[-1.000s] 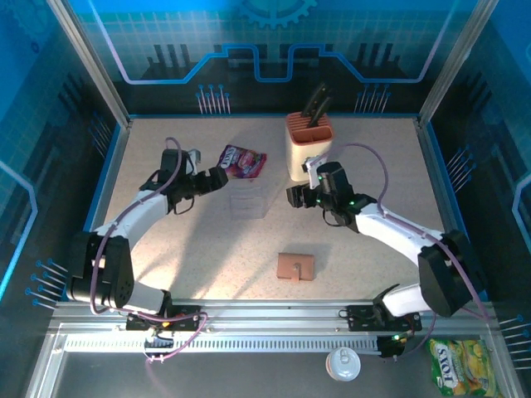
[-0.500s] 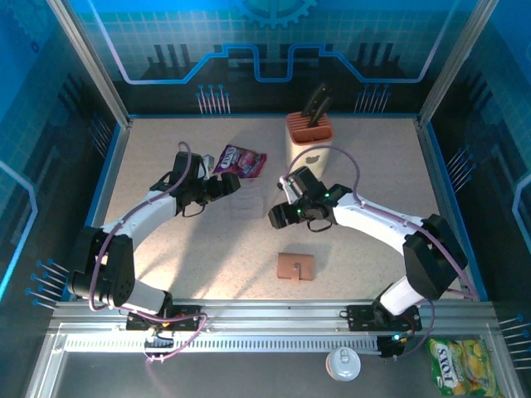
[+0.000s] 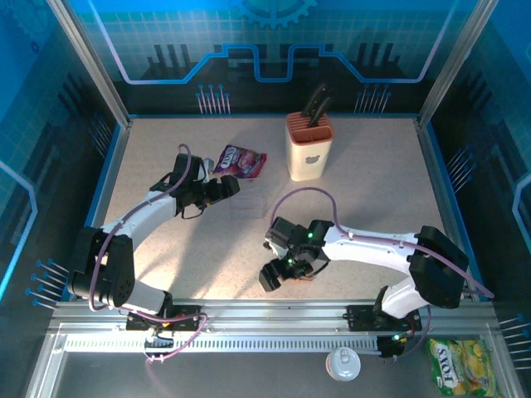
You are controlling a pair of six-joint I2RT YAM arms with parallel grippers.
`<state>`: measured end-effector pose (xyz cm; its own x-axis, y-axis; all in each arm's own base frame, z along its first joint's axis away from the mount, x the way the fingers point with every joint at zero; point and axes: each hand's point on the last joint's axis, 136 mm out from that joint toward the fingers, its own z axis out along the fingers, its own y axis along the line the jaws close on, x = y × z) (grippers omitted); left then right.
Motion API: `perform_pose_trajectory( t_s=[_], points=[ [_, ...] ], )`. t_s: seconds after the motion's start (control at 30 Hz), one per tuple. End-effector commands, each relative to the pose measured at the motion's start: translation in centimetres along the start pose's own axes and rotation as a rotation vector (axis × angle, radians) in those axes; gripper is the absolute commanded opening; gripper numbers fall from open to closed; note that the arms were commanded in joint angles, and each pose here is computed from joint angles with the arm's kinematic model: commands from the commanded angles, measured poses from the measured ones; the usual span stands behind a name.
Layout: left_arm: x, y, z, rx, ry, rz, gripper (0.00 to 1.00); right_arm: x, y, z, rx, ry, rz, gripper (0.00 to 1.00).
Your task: Take the credit cards out of the card holder
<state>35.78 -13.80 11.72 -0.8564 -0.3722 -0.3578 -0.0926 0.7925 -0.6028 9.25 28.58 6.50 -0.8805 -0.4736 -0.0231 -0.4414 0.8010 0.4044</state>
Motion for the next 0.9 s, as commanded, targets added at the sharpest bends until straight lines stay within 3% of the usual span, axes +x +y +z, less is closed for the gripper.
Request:
perform_pose_trajectory(
  t_s=[0.0,0.33,0.7,0.87],
  points=[
    [0.6,-0.9,-1.0,0.033,0.012,0.01,0.9,2.3,-0.9,1.0,0.016,0.065,0.099,0.91],
    [0.9,-1.6,-1.7,0.052,0.012,0.003,0.9,1.5,-3.7,2.2,0.068,0.043,0.182,0.93],
    [1.0,-2.0,-1.8,0.048,0.026,0.005,0.89,-3.0,-6.5,1.6,0.111,-0.043,0.26,0.93],
    [1.3,-2.4,-2.1,0.032,0.031,0.029,0.9,-5.8,-7.4,0.6,0.15,-0.097,0.262,0.99]
  ],
)
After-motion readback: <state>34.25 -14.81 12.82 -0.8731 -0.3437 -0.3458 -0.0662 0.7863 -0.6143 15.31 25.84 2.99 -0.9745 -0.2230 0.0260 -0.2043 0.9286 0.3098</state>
